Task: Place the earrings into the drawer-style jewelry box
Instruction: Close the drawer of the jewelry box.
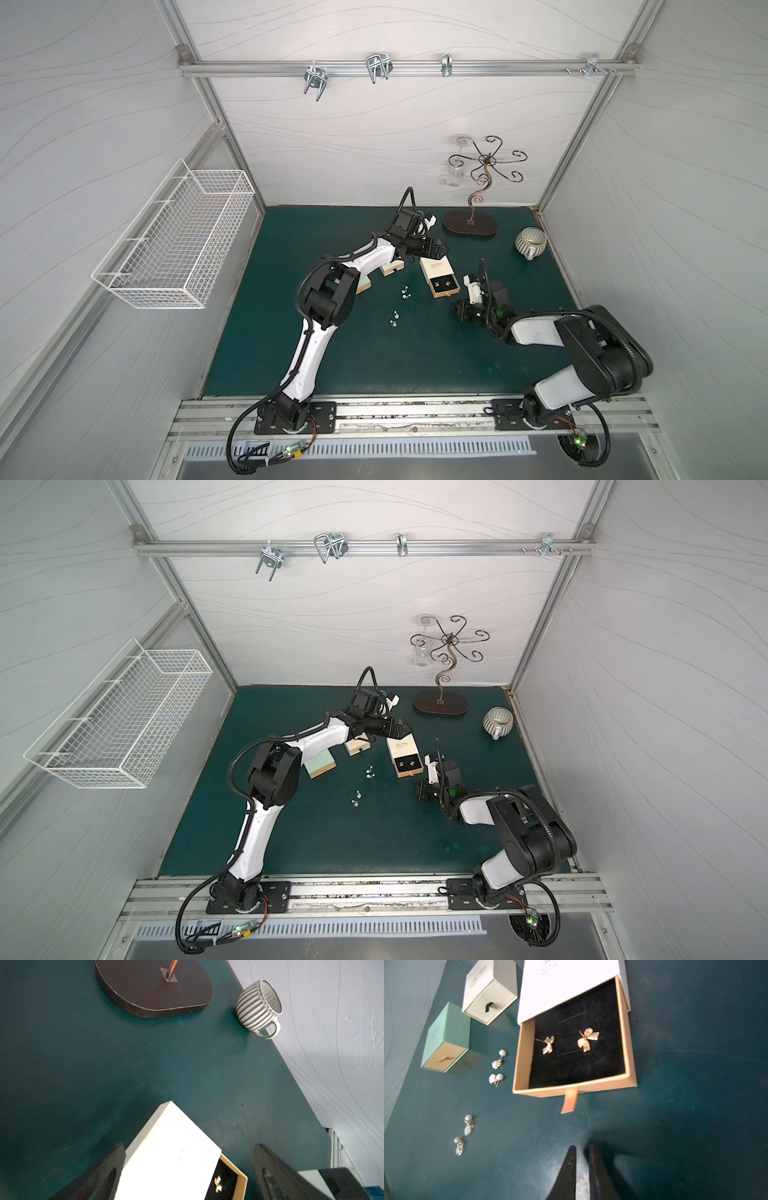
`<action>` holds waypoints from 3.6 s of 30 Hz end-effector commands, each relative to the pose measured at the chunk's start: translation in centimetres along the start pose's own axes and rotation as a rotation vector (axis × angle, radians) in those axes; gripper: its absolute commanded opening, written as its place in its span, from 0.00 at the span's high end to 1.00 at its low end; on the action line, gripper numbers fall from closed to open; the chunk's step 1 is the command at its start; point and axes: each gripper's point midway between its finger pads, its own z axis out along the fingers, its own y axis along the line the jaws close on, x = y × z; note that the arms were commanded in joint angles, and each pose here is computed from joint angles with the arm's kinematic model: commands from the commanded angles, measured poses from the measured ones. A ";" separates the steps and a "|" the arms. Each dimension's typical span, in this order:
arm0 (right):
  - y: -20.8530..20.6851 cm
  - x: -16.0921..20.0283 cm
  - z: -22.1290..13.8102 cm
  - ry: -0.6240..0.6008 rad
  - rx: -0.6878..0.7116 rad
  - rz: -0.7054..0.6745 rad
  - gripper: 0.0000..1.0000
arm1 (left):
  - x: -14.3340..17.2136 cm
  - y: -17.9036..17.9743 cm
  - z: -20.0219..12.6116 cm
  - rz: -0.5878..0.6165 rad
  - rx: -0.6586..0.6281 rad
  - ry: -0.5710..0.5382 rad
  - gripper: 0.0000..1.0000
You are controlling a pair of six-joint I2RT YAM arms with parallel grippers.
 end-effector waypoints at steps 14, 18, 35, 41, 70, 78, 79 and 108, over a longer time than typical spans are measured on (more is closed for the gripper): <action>0.1 -2.0 0.7 -0.062 -0.004 0.017 0.85 | -2.0 -0.3 2.1 -0.100 0.063 -0.034 0.01; 0.1 -2.2 0.8 -0.069 -0.002 0.016 0.85 | -1.5 0.0 2.6 -0.121 0.061 -0.024 0.01; -0.2 -3.1 1.3 -0.080 0.003 0.026 0.85 | 0.5 0.0 3.2 -0.131 0.061 0.037 0.01; 0.0 -3.5 1.7 -0.083 -0.007 0.037 0.85 | 0.6 -0.3 3.2 -0.124 0.066 0.041 0.01; -0.4 -5.9 5.5 -0.084 -0.032 0.082 0.85 | 0.6 -1.2 2.6 -0.058 0.074 0.054 0.01; -0.5 -6.5 6.3 -0.080 -0.035 0.090 0.85 | 0.5 -1.4 2.5 -0.054 0.083 0.054 0.01; -0.5 -6.5 6.3 -0.080 -0.037 0.092 0.85 | 0.4 -1.4 2.4 -0.054 0.082 0.052 0.01; 0.5 -5.3 2.9 -0.022 -0.041 0.021 0.51 | -6.7 0.2 -3.7 -0.017 0.032 -0.183 0.01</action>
